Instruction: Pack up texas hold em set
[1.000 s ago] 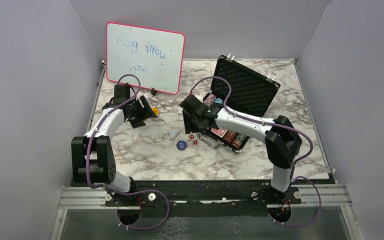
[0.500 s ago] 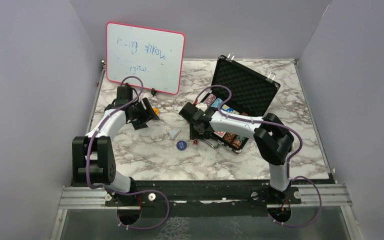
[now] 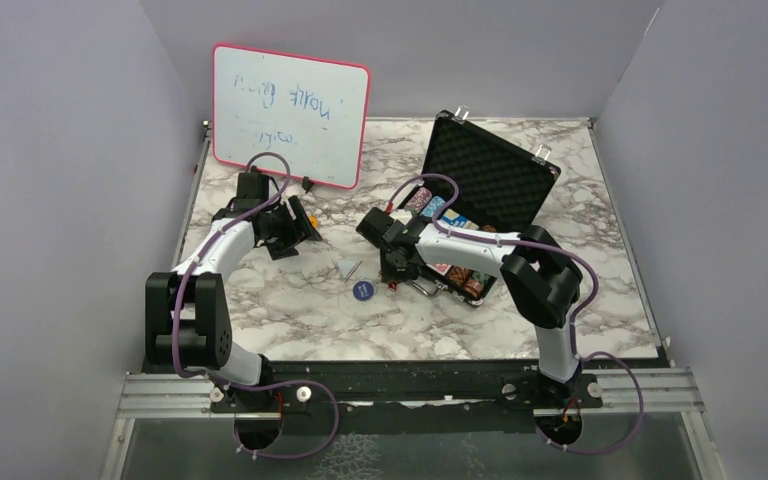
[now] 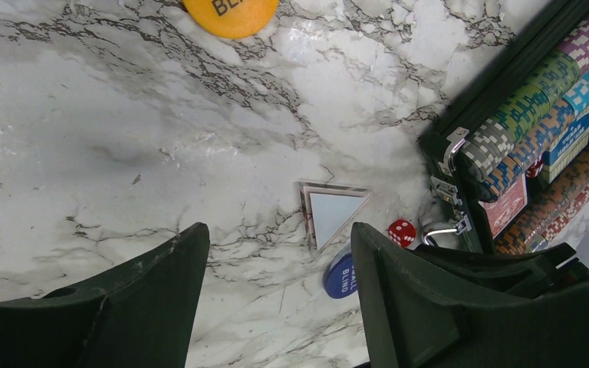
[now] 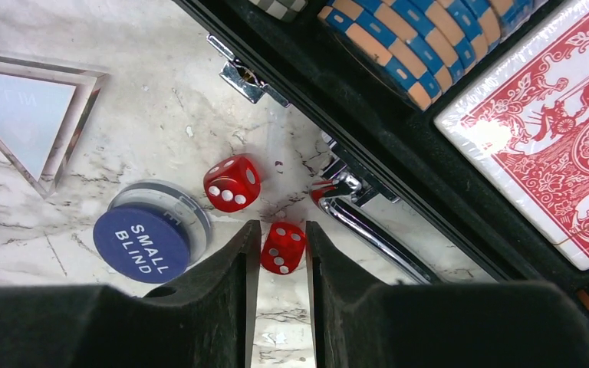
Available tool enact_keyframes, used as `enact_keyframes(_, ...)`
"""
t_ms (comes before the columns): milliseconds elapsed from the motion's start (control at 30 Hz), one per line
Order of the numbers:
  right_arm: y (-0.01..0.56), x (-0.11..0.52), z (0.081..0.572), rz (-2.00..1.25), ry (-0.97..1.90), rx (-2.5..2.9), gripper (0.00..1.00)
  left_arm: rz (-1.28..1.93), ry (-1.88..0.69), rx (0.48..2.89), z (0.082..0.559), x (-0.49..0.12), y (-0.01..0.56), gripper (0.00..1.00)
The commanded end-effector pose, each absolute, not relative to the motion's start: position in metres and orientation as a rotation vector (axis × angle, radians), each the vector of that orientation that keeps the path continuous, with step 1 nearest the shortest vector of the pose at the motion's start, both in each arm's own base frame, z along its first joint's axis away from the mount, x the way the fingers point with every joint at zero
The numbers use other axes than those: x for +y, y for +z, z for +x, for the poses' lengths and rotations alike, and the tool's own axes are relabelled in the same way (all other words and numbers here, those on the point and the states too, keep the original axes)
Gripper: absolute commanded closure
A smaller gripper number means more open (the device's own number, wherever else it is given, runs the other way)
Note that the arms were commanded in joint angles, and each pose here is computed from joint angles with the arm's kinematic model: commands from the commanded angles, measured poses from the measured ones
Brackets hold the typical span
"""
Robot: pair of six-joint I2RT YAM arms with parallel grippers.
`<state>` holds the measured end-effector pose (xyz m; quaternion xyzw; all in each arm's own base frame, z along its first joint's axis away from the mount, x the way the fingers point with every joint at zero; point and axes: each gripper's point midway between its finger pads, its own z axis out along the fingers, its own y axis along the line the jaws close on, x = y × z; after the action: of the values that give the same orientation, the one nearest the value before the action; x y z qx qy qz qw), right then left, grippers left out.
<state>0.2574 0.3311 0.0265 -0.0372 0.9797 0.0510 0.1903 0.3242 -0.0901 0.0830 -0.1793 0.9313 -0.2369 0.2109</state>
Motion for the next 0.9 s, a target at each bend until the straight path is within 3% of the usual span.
enact_keyframes(0,0.033,0.341,0.255,-0.13,0.175,2.749,0.7,-0.445,-0.685,2.558,0.331,-0.095,0.091,0.29)
enact_keyframes(233,0.035,0.34,0.254,-0.127,0.168,2.749,0.75,-0.442,-0.683,2.562,0.331,-0.095,0.09,0.29)
enact_keyframes(400,0.037,0.335,0.252,-0.126,0.131,2.75,0.6,-0.44,-0.684,2.564,0.331,-0.096,0.09,0.29)
enact_keyframes(533,0.039,0.336,0.247,-0.142,0.121,2.754,0.58,-0.44,-0.682,2.566,0.331,-0.096,0.089,0.29)
enact_keyframes(867,0.041,0.338,0.243,-0.163,0.115,2.753,0.74,-0.435,-0.68,2.566,0.33,-0.097,0.089,0.29)
